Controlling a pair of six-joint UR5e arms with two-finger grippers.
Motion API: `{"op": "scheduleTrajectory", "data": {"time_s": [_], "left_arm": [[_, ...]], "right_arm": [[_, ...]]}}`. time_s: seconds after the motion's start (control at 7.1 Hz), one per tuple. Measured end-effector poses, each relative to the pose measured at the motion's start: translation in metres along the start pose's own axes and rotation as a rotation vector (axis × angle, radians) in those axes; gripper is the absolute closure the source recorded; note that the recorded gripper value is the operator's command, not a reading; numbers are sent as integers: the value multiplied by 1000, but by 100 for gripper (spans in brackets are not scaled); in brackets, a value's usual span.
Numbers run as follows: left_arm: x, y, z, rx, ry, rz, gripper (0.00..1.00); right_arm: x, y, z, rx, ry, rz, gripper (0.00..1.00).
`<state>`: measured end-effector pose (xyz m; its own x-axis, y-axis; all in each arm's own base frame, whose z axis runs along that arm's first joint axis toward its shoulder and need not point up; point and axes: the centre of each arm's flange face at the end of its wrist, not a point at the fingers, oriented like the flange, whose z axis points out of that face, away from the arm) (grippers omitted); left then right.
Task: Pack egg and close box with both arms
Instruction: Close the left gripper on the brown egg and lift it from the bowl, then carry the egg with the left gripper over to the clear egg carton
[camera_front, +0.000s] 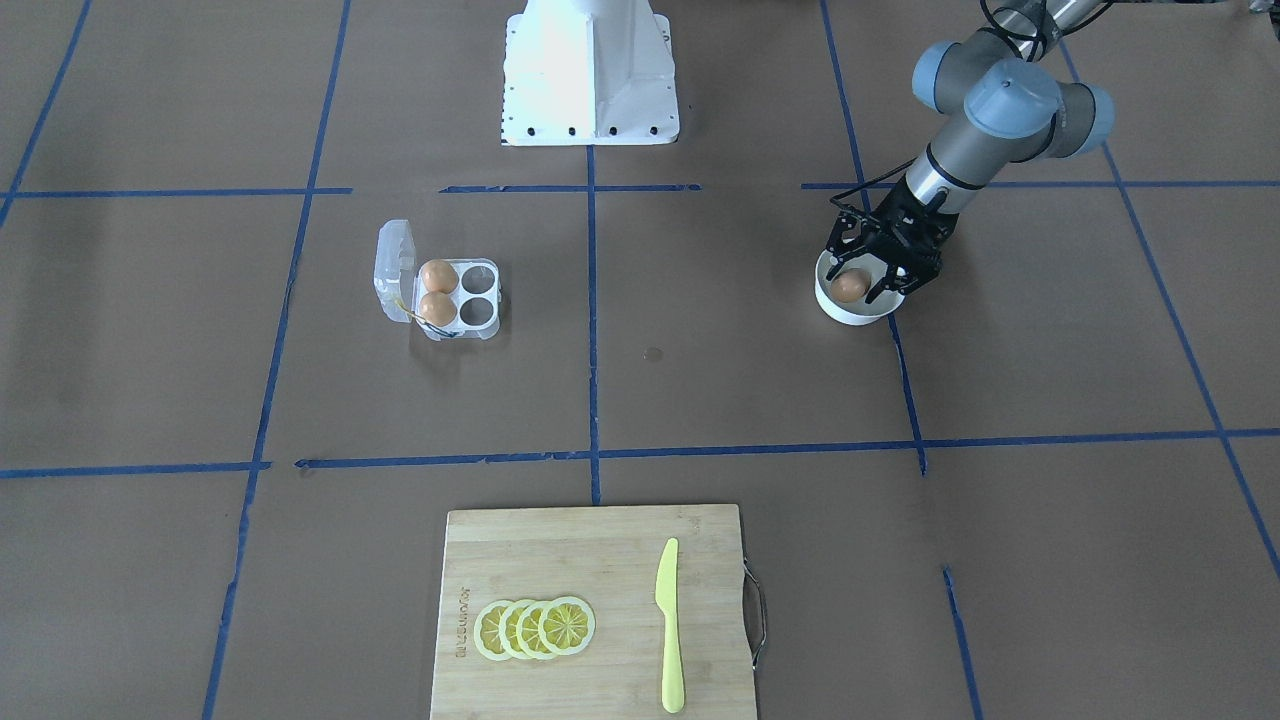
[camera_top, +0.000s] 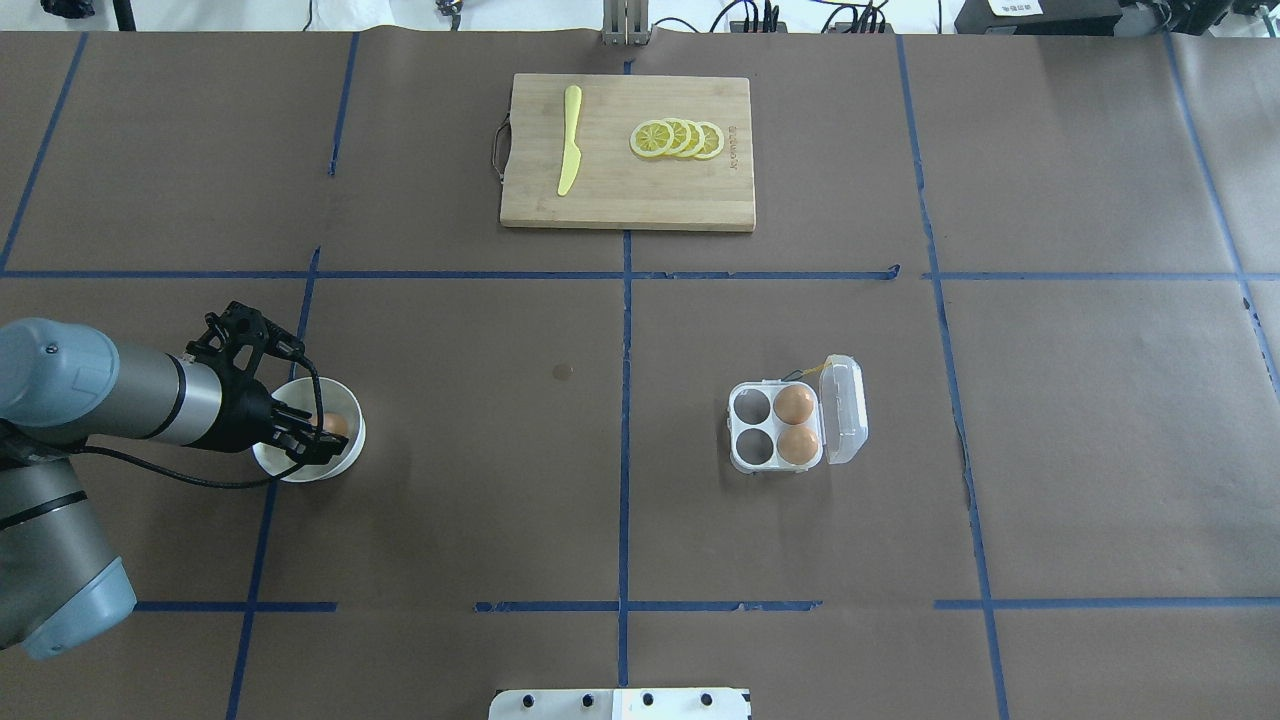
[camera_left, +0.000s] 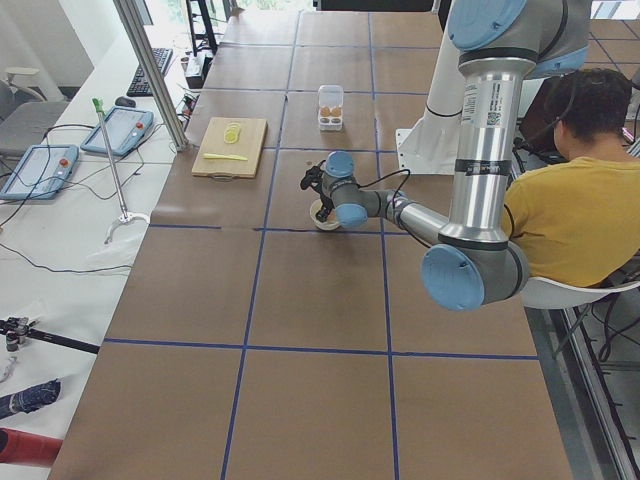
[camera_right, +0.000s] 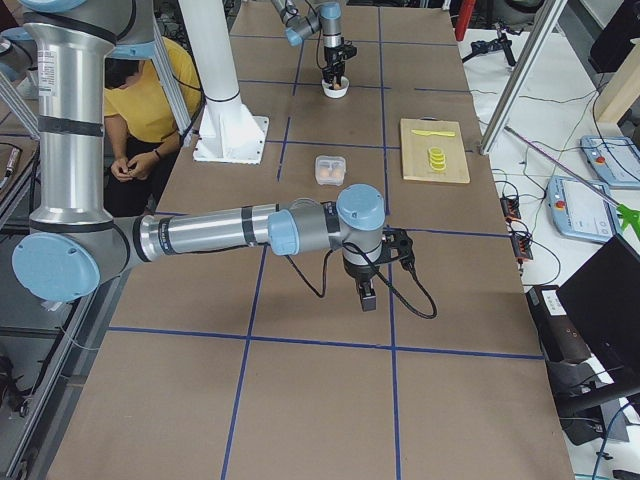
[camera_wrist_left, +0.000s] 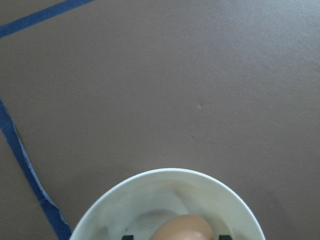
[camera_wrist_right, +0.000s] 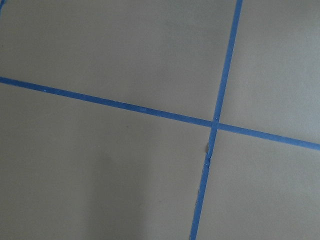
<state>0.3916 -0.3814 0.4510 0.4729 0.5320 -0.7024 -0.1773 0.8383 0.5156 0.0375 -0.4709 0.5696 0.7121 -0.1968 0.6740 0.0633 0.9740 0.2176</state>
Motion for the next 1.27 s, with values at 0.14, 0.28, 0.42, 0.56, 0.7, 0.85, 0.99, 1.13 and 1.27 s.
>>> {"op": "scheduleTrajectory", "data": {"time_s": [0.14, 0.28, 0.42, 0.56, 0.7, 0.85, 0.99, 1.13, 1.27], "left_arm": [[0, 1, 1, -3, 1, 2, 41], [1, 1, 1, 1, -2, 4, 58], [0, 0, 1, 10, -11, 6, 74], [2, -3, -1, 23, -15, 11, 87], [6, -7, -3, 38, -11, 17, 100], [10, -13, -7, 52, -5, 23, 100], [13, -20, -13, 71, -1, 42, 100], [11, -28, -26, 98, -4, 103, 100], [3, -40, -45, 137, -22, 188, 100]], "right_arm": [[0, 0, 0, 0, 0, 1, 0], [1, 1, 0, 0, 0, 2, 0], [1, 1, 0, -1, 0, 2, 0], [1, 2, 0, -1, 0, 3, 0], [1, 3, 1, -2, 0, 4, 0], [1, 4, 1, -3, -1, 4, 0], [2, 5, 0, -2, -1, 5, 0], [2, 6, 0, -2, 0, 5, 0], [2, 6, 0, -2, 0, 6, 0]]}}
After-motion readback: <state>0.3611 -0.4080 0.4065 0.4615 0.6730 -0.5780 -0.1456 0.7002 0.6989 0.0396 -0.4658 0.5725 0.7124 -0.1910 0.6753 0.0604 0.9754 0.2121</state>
